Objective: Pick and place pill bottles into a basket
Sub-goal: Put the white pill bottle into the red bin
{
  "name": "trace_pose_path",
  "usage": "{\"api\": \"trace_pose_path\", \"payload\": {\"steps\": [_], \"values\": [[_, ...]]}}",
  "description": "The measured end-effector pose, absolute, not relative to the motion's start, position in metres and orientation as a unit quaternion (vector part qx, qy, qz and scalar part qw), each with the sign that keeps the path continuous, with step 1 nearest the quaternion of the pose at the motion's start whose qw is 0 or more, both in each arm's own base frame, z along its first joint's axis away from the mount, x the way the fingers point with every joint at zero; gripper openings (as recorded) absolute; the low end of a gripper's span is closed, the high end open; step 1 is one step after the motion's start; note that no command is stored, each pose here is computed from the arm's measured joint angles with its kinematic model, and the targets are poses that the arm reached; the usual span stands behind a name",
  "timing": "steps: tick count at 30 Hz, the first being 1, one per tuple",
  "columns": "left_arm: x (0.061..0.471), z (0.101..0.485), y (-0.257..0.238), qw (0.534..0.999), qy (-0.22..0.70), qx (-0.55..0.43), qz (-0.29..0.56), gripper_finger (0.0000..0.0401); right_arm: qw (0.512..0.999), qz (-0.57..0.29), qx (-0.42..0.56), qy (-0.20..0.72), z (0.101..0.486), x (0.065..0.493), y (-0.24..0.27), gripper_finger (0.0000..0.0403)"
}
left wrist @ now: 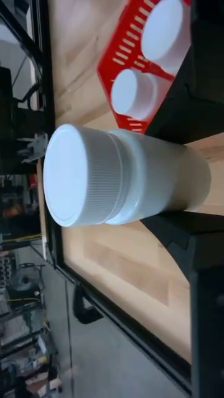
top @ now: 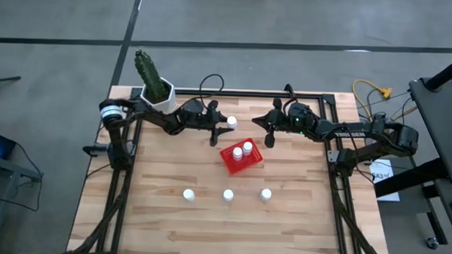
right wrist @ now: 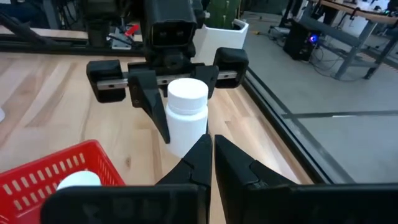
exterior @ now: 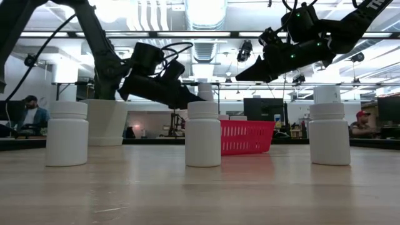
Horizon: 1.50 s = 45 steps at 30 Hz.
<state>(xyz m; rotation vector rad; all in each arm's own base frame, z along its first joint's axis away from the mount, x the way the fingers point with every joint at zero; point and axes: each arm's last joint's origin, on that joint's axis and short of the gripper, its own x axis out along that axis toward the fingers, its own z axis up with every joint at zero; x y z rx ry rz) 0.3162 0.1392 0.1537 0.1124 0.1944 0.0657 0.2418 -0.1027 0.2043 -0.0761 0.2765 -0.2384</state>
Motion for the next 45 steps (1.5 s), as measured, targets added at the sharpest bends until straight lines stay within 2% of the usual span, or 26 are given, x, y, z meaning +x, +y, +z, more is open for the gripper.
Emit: {"api": "trace_pose_path", "payload": {"steps": [3,7,23,29,35,39,45], "values": [[0.316,0.157,0.138,0.993,0.093,0.059,0.031,0.0134,0.984,-0.120,-0.029,0.131,0.206,0.241,-0.102,0.0014],[0.316,0.158,0.138,0.994,0.091,0.061,0.030,0.0134,0.984,-0.119,-0.016,0.128,0.207,0.241,-0.102,0.0044],[0.322,0.167,0.138,0.995,0.074,0.066,0.015,0.0133,0.988,-0.128,0.011,0.091,0.214,0.242,-0.102,0.0242],[0.322,0.167,0.138,0.995,0.073,0.067,0.014,0.0132,0.988,-0.130,0.011,0.088,0.214,0.242,-0.103,0.0300],[0.322,0.167,0.138,0.995,0.075,0.066,0.013,0.0132,0.985,-0.133,0.081,0.068,0.216,0.243,-0.103,0.0320],[0.322,0.165,0.138,0.994,0.084,0.062,0.011,0.0132,0.992,-0.068,0.077,0.071,0.232,0.248,-0.103,0.0321],[0.322,0.165,0.138,0.994,0.086,0.062,0.010,0.0132,0.976,-0.039,0.072,0.202,0.266,0.267,-0.109,0.0312]]}}
